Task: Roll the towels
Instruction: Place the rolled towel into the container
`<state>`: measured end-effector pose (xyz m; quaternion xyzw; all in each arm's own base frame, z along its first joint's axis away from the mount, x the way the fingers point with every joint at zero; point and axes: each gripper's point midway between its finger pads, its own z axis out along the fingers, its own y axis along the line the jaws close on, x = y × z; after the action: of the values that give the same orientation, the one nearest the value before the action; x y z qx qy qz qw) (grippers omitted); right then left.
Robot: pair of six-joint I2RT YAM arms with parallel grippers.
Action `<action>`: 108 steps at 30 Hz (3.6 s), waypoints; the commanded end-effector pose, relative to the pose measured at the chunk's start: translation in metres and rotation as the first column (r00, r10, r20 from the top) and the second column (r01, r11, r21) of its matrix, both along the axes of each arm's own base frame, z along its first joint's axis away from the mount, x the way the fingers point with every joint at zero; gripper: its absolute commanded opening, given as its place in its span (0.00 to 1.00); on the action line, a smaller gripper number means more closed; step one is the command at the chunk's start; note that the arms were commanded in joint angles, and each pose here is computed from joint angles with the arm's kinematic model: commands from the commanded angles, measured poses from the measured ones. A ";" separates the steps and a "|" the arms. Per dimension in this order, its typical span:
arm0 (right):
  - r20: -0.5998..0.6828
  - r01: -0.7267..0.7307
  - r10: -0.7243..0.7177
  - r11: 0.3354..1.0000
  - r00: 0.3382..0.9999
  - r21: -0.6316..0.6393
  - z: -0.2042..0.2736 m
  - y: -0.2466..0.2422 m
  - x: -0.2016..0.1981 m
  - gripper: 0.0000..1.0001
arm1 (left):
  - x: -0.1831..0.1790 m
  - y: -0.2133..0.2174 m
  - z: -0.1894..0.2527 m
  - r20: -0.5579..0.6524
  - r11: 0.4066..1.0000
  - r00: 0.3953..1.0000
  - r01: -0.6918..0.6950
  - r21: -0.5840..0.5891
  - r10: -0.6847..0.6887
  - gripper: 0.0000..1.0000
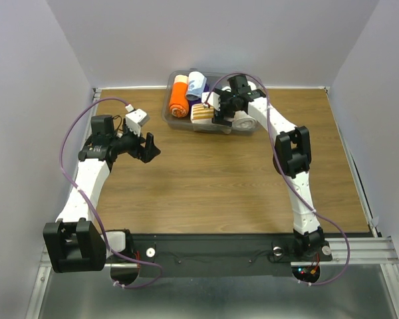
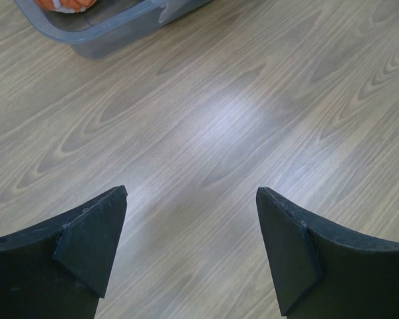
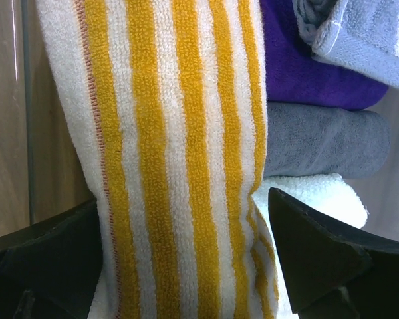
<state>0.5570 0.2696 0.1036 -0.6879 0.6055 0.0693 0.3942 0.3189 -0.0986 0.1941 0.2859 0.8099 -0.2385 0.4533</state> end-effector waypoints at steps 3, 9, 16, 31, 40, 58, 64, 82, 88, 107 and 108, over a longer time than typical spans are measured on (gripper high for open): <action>-0.158 -0.022 0.023 1.000 0.987 0.011 -0.005 0.010 -0.041 1.00 | -0.003 -0.004 0.011 0.036 1.000 0.999 0.023 -0.015 -0.023 0.90; -0.166 -0.028 0.038 0.998 0.985 0.060 0.009 0.016 -0.045 1.00 | -0.001 -0.005 0.015 0.043 1.000 0.999 0.024 -0.018 -0.024 0.90; -0.196 0.027 -0.011 0.997 0.981 0.079 0.015 0.015 -0.045 1.00 | -0.001 -0.006 0.013 0.027 0.999 0.999 0.027 -0.031 -0.026 0.90; -0.226 0.069 -0.018 0.973 0.974 0.220 0.061 0.023 -0.043 1.00 | -0.003 -0.008 0.010 0.013 0.999 0.999 0.030 -0.041 -0.030 0.90; -0.269 0.080 0.006 0.948 0.963 0.308 0.094 0.031 -0.059 0.91 | -0.003 -0.009 0.011 0.014 0.998 0.999 0.035 -0.050 -0.035 0.90; -0.490 0.421 -0.253 0.865 0.834 0.271 0.048 0.000 -0.022 0.58 | -0.004 -0.007 0.007 0.012 0.999 0.999 0.031 -0.035 -0.031 0.90; -0.649 0.478 -0.231 0.847 0.725 0.233 0.018 0.005 -0.047 0.55 | -0.002 -0.007 0.008 0.011 0.999 0.999 0.033 -0.037 -0.033 0.90; -0.527 0.490 -0.247 0.779 0.813 0.390 0.122 -0.008 -0.026 0.94 | 0.006 -0.004 0.042 0.065 0.999 0.998 -0.009 -0.037 0.011 0.99; -0.501 0.566 -0.323 0.676 0.803 0.472 0.206 -0.037 -0.046 1.00 | 0.015 0.004 0.066 0.042 0.998 0.997 -0.066 -0.016 0.066 0.99; -0.692 0.925 -0.618 0.310 0.373 0.221 0.115 -0.148 -0.244 1.00 | -0.008 -0.012 0.024 0.008 0.980 0.986 -0.167 0.108 0.167 0.99; -0.695 0.924 -0.614 0.315 0.374 0.219 0.111 -0.149 -0.250 1.00 | -0.019 -0.016 0.011 -0.010 0.983 0.989 -0.147 0.114 0.149 0.99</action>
<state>0.3173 0.1336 0.2167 -0.1167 0.8936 0.2184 0.3743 0.3179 -0.1099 0.2260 0.2491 0.8401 -0.1760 0.4486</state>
